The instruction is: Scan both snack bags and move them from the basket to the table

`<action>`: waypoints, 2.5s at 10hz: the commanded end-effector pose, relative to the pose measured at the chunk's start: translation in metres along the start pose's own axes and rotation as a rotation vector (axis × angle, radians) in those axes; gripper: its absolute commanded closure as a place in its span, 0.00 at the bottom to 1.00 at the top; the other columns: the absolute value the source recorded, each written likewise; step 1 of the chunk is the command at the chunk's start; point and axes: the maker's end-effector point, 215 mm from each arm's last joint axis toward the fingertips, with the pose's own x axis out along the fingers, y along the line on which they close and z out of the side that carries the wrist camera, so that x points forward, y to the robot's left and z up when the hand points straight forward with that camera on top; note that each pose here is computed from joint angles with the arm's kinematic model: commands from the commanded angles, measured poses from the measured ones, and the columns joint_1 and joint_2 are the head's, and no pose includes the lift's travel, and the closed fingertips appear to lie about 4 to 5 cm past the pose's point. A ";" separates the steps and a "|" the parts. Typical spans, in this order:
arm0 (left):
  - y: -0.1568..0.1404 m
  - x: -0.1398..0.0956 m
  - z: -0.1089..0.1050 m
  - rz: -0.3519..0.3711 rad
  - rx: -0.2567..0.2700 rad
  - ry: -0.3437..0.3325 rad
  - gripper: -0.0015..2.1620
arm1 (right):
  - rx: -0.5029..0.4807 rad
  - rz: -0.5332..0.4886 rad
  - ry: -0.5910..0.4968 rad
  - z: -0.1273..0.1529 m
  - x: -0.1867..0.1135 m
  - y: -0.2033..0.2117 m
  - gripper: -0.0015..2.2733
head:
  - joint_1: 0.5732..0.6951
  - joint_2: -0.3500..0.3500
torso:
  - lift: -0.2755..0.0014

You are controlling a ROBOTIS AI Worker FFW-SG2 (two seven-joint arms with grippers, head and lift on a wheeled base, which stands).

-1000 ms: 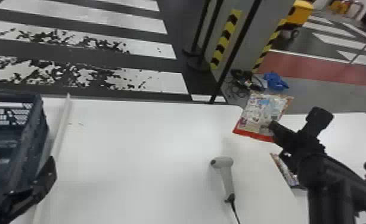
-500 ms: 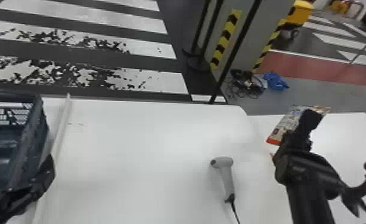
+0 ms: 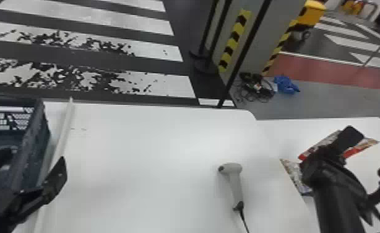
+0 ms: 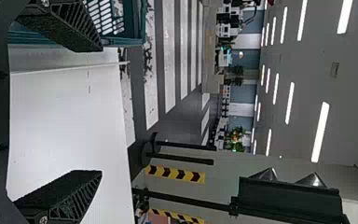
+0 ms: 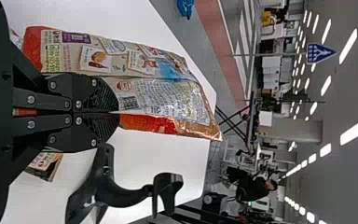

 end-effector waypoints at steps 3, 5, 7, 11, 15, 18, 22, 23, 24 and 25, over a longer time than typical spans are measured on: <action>-0.007 -0.003 -0.002 -0.005 -0.002 0.001 0.03 | 0.116 0.122 0.108 -0.034 0.009 0.001 0.87 | 1.00 0.00 | 0.64; -0.010 -0.003 -0.003 -0.006 -0.003 0.001 0.03 | 0.062 0.169 0.049 -0.020 -0.005 0.013 0.00 | 1.00 0.00 | 0.64; -0.011 -0.002 -0.002 -0.002 -0.004 -0.002 0.03 | 0.035 0.224 -0.003 -0.012 -0.025 0.027 0.02 | 1.00 0.00 | 0.64; -0.011 0.000 0.002 0.010 0.000 -0.013 0.03 | -0.006 0.481 -0.101 -0.009 -0.136 0.078 0.03 | 1.00 0.00 | 0.64; -0.013 0.000 0.008 0.017 0.009 -0.026 0.03 | -0.097 0.741 -0.160 -0.048 -0.287 0.118 0.03 | 1.00 0.00 | 0.64; -0.005 -0.002 0.010 0.049 0.031 -0.032 0.03 | -0.141 0.888 -0.235 -0.062 -0.389 0.135 0.03 | 1.00 0.06 | 0.64; 0.030 -0.020 0.006 0.138 0.024 -0.030 0.03 | -0.227 1.054 -0.263 -0.090 -0.494 0.140 0.03 | 1.00 0.31 | 0.64; 0.038 -0.029 0.007 0.159 0.021 -0.034 0.03 | -0.251 1.092 -0.259 -0.101 -0.513 0.139 0.03 | 1.00 0.39 | 0.64; 0.044 -0.038 0.010 0.177 0.016 -0.039 0.03 | -0.263 1.115 -0.258 -0.108 -0.529 0.135 0.03 | 1.00 0.43 | 0.64; 0.046 -0.049 0.010 0.188 0.016 -0.033 0.03 | -0.274 1.129 -0.251 -0.113 -0.540 0.129 0.03 | 1.00 0.49 | 0.64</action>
